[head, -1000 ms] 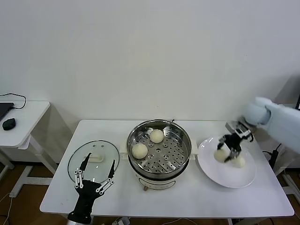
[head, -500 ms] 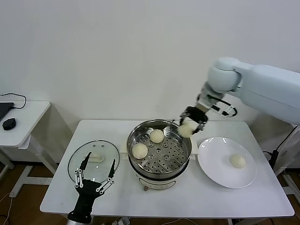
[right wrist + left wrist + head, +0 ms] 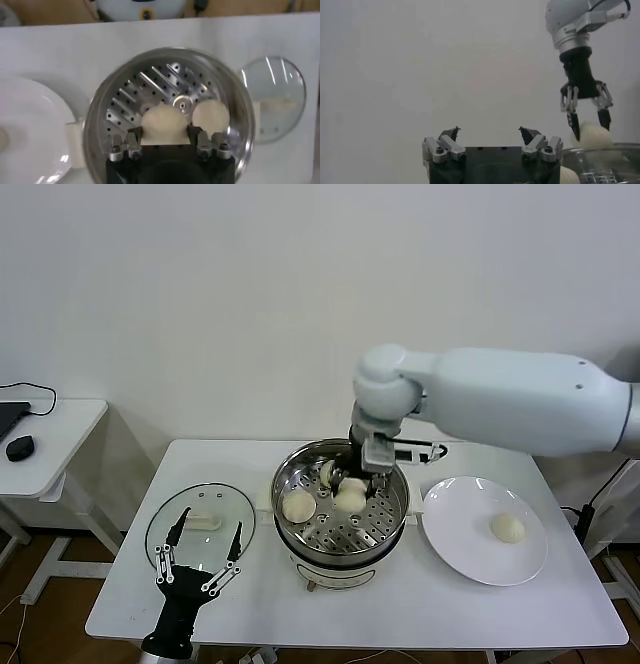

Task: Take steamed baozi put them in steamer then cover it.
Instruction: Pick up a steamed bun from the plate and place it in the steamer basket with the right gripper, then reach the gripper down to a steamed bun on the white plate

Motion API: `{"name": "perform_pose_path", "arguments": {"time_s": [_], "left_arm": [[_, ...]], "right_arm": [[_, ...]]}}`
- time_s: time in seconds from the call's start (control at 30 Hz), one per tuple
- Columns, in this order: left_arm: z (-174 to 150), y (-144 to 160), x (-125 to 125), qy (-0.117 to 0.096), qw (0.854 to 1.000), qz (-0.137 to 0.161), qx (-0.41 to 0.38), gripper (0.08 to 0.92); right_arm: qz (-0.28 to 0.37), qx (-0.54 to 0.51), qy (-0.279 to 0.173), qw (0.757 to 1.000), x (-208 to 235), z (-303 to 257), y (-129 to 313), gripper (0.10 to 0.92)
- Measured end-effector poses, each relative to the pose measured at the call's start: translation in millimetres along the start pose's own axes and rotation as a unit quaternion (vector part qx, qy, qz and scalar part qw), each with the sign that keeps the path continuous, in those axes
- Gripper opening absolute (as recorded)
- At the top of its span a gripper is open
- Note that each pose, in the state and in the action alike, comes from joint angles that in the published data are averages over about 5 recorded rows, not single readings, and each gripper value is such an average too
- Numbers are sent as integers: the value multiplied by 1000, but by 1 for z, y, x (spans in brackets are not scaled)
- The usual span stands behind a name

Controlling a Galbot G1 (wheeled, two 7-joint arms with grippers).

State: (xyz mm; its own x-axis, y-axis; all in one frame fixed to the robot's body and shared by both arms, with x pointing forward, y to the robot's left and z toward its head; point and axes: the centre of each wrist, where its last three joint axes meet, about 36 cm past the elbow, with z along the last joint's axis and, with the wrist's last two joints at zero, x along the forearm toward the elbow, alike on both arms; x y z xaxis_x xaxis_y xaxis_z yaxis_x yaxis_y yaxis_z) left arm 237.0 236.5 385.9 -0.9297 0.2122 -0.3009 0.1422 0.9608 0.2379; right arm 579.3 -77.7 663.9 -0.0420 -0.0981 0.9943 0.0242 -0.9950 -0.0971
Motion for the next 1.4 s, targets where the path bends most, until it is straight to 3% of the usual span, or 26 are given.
{"name": "perform_pose_path", "arguments": {"time_s": [0.37,0.73,0.9,1.2,1.4], "left_arm": [[2,1,1,1,1000,-3,-1,823],[4,2,1,2,1000,-5,-1,823],[5,2,0,2,1000,-6,-3,823],[6,2,-2,-1,1000,-5,0,823],[4,0,-3,-2,1000,-2,1,823]], "right_arm": [[-16,53,-20,998,-44,-11,-10,643],[-16,70,-12,997,-58,-12,-11,807],[-10,58,1,998,-42,-6,-6,822],[14,-114,31,993,17,34,52,823],[30,-311,30,949,41,69,138,823]]}}
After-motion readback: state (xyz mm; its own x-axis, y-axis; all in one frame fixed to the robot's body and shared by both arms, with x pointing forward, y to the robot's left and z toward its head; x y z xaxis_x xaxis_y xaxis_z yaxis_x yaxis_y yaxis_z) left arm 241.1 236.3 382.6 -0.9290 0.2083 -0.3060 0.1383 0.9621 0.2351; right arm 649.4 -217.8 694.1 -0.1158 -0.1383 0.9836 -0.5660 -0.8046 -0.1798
